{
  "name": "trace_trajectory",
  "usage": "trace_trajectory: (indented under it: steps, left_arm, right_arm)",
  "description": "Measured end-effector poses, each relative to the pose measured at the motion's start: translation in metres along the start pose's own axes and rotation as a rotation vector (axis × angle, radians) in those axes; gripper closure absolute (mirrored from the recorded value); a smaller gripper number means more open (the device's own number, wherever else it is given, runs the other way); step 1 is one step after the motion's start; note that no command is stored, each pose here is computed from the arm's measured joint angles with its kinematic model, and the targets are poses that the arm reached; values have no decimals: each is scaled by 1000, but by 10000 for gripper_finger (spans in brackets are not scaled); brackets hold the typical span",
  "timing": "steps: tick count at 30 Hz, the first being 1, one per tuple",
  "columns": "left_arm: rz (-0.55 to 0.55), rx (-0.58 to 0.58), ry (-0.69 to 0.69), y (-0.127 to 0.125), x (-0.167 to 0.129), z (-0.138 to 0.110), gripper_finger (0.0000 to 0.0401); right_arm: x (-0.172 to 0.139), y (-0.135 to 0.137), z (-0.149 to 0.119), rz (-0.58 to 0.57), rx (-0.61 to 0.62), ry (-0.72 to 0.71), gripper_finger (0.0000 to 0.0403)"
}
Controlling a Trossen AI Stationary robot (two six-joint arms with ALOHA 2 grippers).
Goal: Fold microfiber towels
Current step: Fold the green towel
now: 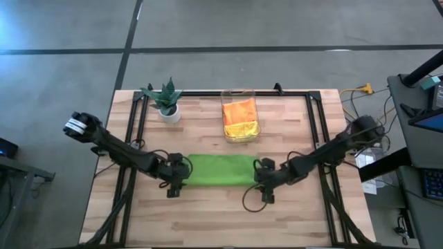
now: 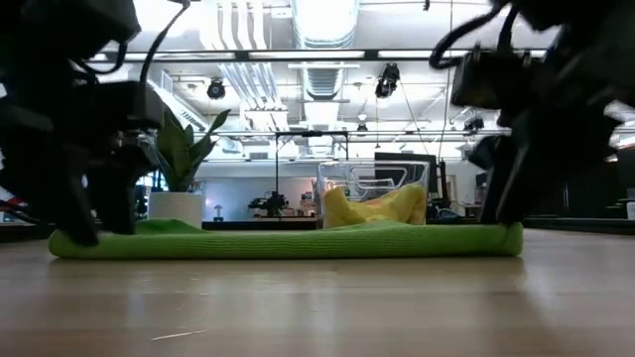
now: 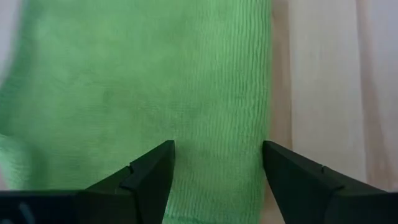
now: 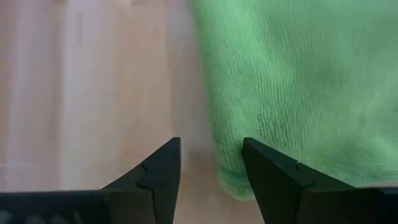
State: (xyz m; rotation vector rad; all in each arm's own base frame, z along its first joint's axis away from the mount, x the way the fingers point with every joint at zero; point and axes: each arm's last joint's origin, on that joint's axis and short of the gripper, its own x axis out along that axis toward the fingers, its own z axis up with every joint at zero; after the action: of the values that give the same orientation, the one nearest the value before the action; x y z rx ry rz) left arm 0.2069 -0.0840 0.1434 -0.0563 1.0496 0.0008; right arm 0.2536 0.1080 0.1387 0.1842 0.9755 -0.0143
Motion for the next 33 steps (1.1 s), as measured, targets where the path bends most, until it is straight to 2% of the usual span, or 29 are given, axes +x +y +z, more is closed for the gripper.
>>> trace_trajectory:
  steps: [4,9,20,28,33]
  left_arm:
    - [-32,5,34,-3,10,-1,173]
    - [-23,9,76,-4,19,-5,173]
    - [-19,42,160,-7,17,-15,173]
    - [-11,22,179,-6,18,-20,173]
    - [-1,-16,202,-6,18,-26,173]
  right_arm:
    - [18,-1,-6,-42,20,51,234]
    - [25,1,-8,-66,55,93,240]
    - [13,-4,-18,-134,15,222,272]
    - [6,0,-23,-133,-6,245,275]
    - [-11,-3,-32,-173,76,345,275]
